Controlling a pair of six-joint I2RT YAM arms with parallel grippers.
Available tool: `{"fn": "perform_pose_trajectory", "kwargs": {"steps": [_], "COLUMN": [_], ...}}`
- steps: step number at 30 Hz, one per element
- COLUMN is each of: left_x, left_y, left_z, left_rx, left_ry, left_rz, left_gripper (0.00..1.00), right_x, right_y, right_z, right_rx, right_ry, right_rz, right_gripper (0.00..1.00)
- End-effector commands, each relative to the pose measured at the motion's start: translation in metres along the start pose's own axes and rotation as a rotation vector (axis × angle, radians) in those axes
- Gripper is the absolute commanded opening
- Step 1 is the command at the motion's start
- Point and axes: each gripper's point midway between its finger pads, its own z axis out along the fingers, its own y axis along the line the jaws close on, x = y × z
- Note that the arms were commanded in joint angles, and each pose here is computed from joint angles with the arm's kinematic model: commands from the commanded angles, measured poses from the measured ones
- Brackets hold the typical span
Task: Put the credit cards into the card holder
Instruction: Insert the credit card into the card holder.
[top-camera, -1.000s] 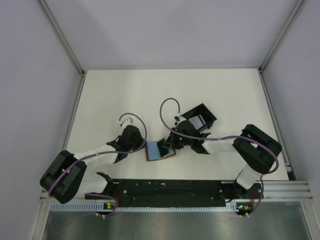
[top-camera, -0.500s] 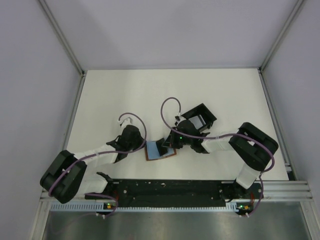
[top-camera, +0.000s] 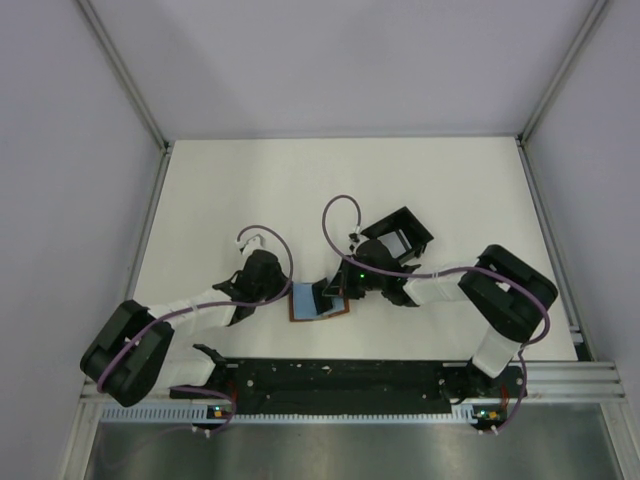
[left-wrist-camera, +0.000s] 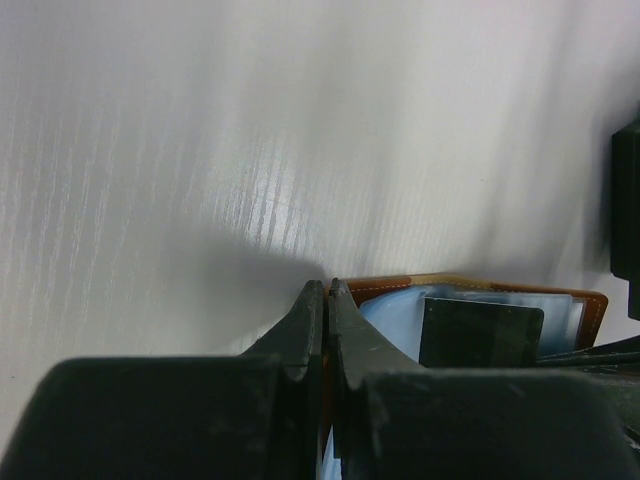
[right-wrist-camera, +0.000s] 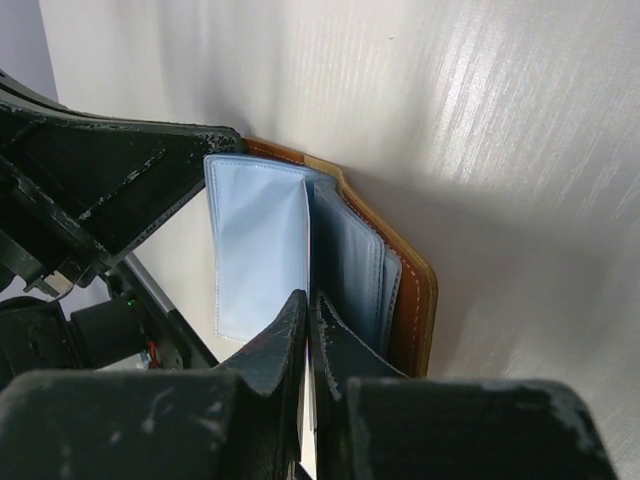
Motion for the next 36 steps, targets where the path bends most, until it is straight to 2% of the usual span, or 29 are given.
{"fn": "perform_pose_trajectory", "kwargs": {"steps": [1,7,18,36], "left_x": [0.024,0.024,0.025,0.027], "left_y": [0.026,0.025,0.024,0.024], "left_z": [-0.001,-0.001,-0.001,0.000], "left_rx": [-0.088,-0.085,-0.079,-0.074], "left_ry": [0.091,0.091,0.094,0.097], "left_rz": [0.016,0.015,0.015,0.002], "left_gripper": [0.00,0.00,0.00,0.00], "right_x": [-0.010,-0.034,-0.017,0.020], "right_y": [0.005,0.021,-0.012,-0.013], "right_z": [-0.012,-0.030,-0.016,0.002], "right_rx": [0.024,0.021,0.096,0.016], "right_ry": [-0.062,-0.161,-0.110,0.038], "right_rz": [-0.070,-0.123,-0.093,-0.014], "right_gripper": [0.00,0.00,0.00,0.00]}}
